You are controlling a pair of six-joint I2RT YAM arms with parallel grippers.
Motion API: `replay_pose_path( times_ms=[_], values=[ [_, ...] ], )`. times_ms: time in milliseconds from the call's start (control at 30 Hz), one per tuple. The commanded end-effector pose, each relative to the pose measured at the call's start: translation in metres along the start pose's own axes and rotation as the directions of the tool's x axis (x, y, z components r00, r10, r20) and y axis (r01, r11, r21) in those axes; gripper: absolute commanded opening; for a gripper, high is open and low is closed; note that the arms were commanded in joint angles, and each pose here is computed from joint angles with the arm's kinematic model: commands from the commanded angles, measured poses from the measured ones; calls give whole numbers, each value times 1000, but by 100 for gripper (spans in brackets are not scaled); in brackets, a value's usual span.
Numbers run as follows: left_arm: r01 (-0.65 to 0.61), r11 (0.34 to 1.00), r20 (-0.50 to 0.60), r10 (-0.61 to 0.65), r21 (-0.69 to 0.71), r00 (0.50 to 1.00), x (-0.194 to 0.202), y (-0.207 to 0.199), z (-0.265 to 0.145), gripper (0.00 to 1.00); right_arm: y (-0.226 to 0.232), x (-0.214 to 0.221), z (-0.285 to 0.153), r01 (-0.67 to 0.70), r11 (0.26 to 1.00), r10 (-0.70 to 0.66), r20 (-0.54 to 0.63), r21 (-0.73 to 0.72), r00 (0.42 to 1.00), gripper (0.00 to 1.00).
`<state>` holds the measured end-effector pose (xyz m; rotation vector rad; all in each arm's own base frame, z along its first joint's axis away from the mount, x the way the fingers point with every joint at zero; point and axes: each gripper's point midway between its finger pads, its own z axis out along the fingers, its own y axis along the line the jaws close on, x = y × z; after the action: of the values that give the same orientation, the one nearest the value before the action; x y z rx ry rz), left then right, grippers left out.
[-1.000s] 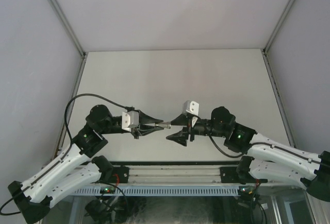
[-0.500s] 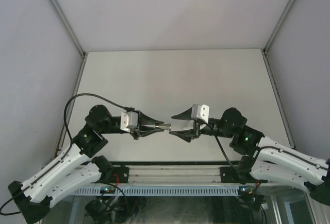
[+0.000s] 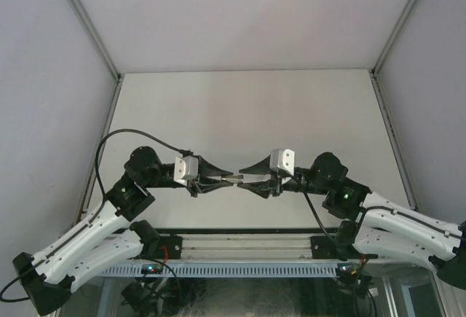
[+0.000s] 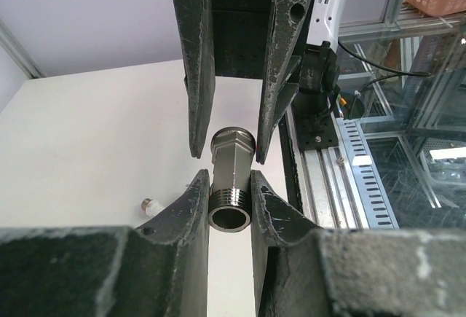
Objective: Install the water faucets
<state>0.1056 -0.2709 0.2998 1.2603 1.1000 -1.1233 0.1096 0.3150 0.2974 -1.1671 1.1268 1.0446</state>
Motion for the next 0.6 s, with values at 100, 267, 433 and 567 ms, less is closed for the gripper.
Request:
replay_pose_path(
  times_ms=[100, 267, 433, 567],
  values=[
    [-32, 999, 47, 32, 15, 998, -17, -4, 0, 0, 0, -12, 0, 5, 1000, -5, 28, 5, 1000, 42],
    [-33, 999, 49, 31, 36, 998, -18, -8, 0, 0, -1, -16, 1, -5, 1000, 5, 44, 5, 999, 34],
    [-32, 999, 49, 30, 42, 998, -18, -9, 0, 0, -1, -20, 3, -10, 1000, 10, 61, 5, 998, 30],
    [-36, 998, 53, 34, 44, 998, -19, -9, -1, 0, -5, -16, 3, -21, 1000, 20, 39, 23, 999, 37]
  ],
)
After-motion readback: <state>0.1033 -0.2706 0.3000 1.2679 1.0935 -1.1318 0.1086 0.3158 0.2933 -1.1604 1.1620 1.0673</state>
